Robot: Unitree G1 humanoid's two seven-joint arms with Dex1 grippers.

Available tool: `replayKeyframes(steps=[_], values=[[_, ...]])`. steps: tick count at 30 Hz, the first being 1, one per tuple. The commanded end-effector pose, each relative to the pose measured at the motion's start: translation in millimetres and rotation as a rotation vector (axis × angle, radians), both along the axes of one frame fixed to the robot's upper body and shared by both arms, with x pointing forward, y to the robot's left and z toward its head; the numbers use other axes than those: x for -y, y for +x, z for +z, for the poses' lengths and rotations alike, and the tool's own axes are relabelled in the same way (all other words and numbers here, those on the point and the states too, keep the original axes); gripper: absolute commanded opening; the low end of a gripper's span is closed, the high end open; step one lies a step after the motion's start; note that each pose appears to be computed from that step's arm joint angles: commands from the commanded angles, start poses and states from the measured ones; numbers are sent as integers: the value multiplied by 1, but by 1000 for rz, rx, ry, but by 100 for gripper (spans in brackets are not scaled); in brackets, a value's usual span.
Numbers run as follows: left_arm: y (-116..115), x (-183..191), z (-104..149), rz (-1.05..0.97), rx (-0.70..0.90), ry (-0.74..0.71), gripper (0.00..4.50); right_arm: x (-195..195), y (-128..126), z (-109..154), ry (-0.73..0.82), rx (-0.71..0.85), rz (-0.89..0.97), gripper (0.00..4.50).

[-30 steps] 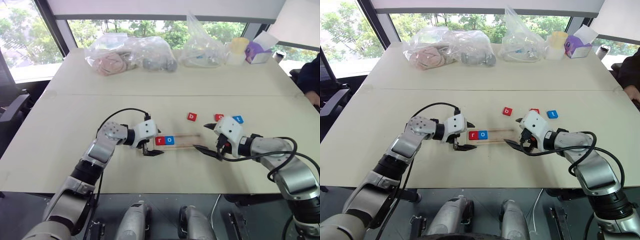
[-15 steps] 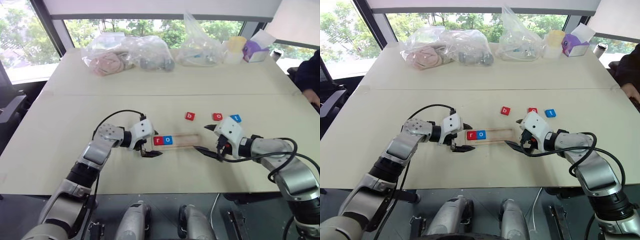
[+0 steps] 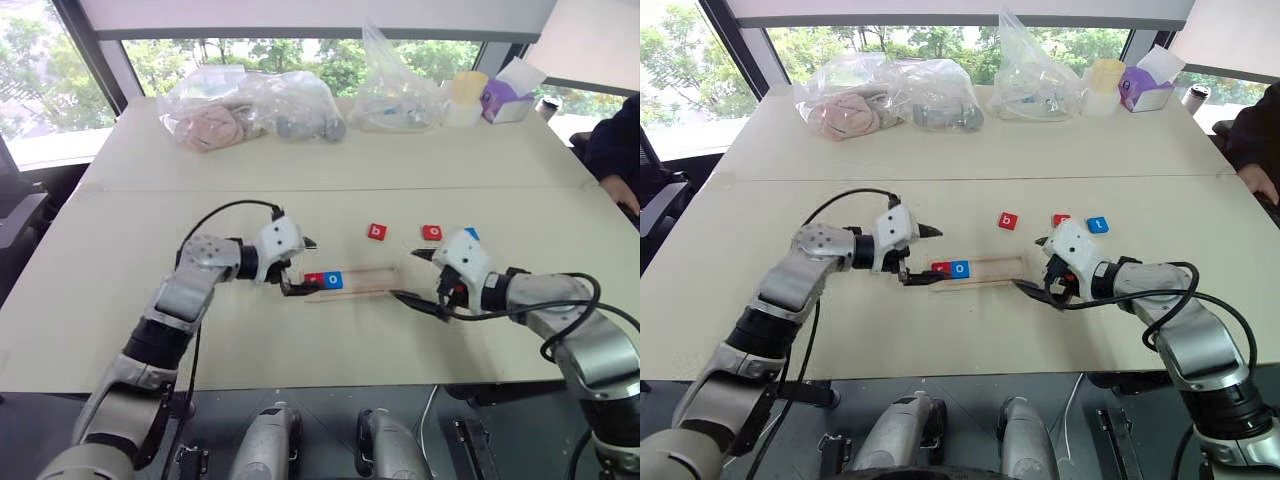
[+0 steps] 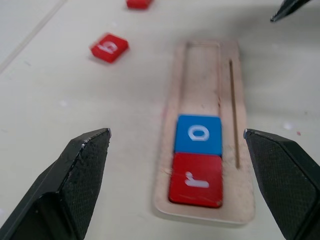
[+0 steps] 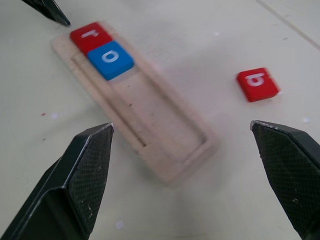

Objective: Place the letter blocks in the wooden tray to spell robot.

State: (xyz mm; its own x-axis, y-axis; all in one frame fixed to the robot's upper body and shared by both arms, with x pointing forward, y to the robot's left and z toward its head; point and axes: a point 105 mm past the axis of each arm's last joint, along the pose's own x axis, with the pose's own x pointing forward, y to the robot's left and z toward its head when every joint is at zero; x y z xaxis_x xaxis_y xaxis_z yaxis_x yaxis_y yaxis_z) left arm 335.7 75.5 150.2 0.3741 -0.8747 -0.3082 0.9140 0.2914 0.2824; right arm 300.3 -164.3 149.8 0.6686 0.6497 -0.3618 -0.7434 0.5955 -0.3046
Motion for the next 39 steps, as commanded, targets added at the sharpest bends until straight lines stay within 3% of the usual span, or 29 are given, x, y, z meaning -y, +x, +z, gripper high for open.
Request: replayKeyframes(steps=[1, 4, 9, 14, 23, 30, 39], values=[[-7, -12, 54, 27, 47, -174, 446, -4, 12, 34, 79, 101, -30, 450], [-17, -30, 68, 52, 29, -232, 446, -8, 28, 38, 105, 102, -57, 450], [-32, -45, 70, 95, -11, -254, 446, -2, 67, 31, 61, 89, -178, 450], [-41, -59, 61, 171, -17, -231, 446, -16, 96, 38, 197, 58, -378, 450], [-48, -65, 51, 229, -37, -227, 446, -54, 98, 35, 356, -139, -662, 450], [-47, -67, 49, 247, -39, -224, 446, -81, 92, 14, 291, -258, -738, 450], [-50, -67, 46, 257, -45, -218, 446, -89, 112, 7, 219, -240, -837, 450]])
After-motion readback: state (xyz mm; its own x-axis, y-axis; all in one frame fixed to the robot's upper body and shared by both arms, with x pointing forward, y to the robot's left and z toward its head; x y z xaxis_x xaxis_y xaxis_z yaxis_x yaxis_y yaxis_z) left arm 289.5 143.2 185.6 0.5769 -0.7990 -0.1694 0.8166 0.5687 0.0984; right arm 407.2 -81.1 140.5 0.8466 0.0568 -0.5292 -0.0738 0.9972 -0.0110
